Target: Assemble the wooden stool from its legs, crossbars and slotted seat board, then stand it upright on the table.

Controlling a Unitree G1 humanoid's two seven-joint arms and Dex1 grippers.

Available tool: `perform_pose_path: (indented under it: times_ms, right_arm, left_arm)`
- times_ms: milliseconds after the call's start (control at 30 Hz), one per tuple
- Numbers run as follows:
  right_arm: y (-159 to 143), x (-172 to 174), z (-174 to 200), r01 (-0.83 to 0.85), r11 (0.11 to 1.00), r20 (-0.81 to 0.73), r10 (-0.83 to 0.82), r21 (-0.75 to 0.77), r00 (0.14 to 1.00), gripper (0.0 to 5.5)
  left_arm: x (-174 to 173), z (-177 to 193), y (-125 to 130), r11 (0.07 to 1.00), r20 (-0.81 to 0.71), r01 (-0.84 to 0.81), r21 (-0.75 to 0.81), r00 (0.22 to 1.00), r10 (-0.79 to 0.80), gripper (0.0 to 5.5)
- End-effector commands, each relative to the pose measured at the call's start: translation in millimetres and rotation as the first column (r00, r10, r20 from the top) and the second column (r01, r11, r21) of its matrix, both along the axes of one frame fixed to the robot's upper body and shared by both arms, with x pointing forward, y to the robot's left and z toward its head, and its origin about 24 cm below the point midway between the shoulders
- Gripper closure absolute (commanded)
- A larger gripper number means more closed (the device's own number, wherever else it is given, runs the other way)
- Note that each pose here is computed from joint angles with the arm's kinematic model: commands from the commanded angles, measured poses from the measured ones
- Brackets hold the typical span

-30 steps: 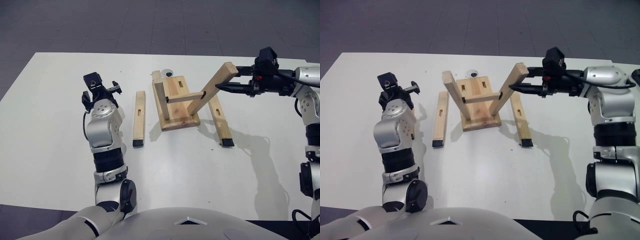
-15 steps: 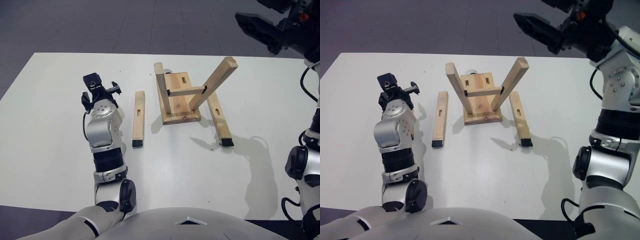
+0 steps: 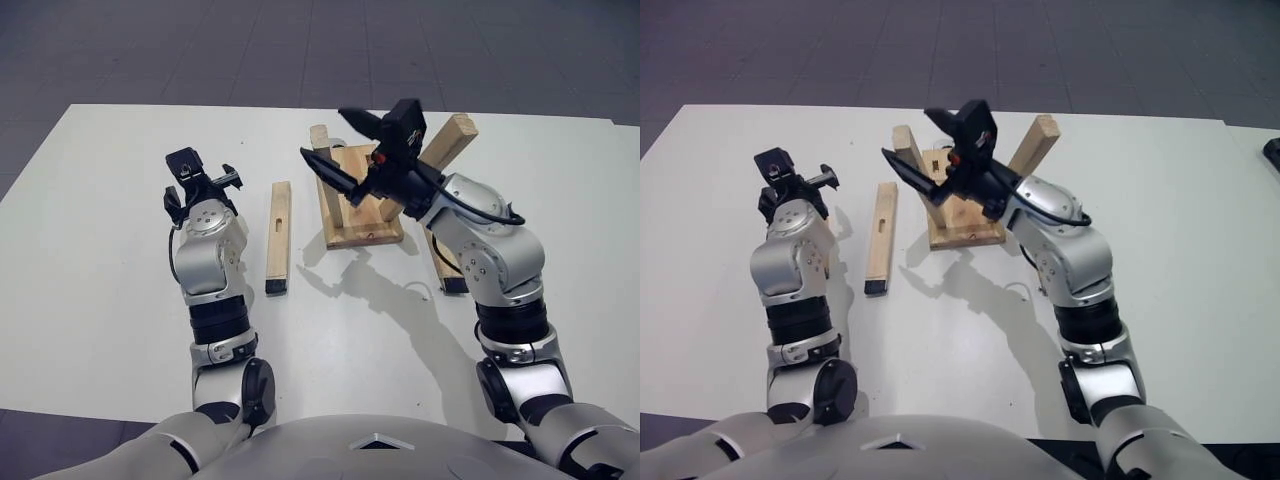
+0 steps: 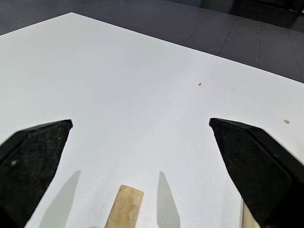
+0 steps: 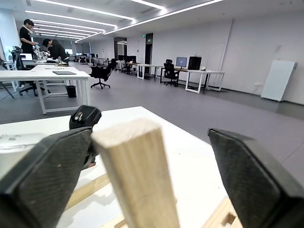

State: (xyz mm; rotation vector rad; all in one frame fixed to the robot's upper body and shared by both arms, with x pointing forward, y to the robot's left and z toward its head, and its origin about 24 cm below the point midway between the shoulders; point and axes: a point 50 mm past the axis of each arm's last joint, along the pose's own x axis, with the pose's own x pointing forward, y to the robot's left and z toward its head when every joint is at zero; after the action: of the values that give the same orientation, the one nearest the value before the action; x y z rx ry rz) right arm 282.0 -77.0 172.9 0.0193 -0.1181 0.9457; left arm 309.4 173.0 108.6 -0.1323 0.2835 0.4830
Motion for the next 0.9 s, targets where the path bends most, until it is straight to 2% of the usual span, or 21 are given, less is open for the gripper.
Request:
perform_pose_path:
  times_ms: [33,167,367,500,600,833,867,900]
  right_arm:
    - [4,-3,-9,-0.014,1.000,-0.051,0.014,0.005,0.999,1.73]
    - [-1,-10,-9,-0.143,0.989,-0.078,0.146,0.044,0.986,2.36]
    - [-22,-10,-7,-0.309,0.949,-0.077,0.304,-0.066,0.950,3.23]
    - [-51,-19,-5,-0.492,0.837,-0.101,0.483,-0.239,0.870,3.37]
    - [-72,-7,4,-0.522,0.782,-0.137,0.508,-0.341,0.850,3.50]
    - [-91,19,26,-0.452,0.747,-0.067,0.484,-0.488,0.873,3.57]
    - [-94,17,34,-0.440,0.759,-0.039,0.482,-0.480,0.875,3.21]
    - [-96,14,44,-0.439,0.774,-0.016,0.486,-0.456,0.874,3.15]
  left_arm:
    - [-2,-5,-3,1.000,-0.013,-0.001,-0.003,1.000,0.001,0.10]
    - [-3,-8,-4,1.000,-0.021,-0.007,-0.009,1.000,0.007,0.10]
    - [-4,-11,-2,1.000,-0.029,-0.021,-0.015,0.999,0.021,0.10]
    - [-4,-12,-3,1.000,-0.034,-0.013,-0.015,0.999,0.013,0.10]
    - [-3,-12,-4,1.000,-0.036,-0.009,-0.011,0.999,0.008,0.10]
    - [-4,-13,-4,1.000,-0.037,-0.006,-0.006,0.999,0.006,0.10]
    - [-4,-13,-4,1.000,-0.038,-0.008,-0.004,0.999,0.007,0.10]
    - [-5,-13,-3,1.000,-0.038,-0.010,-0.002,0.999,0.010,0.10]
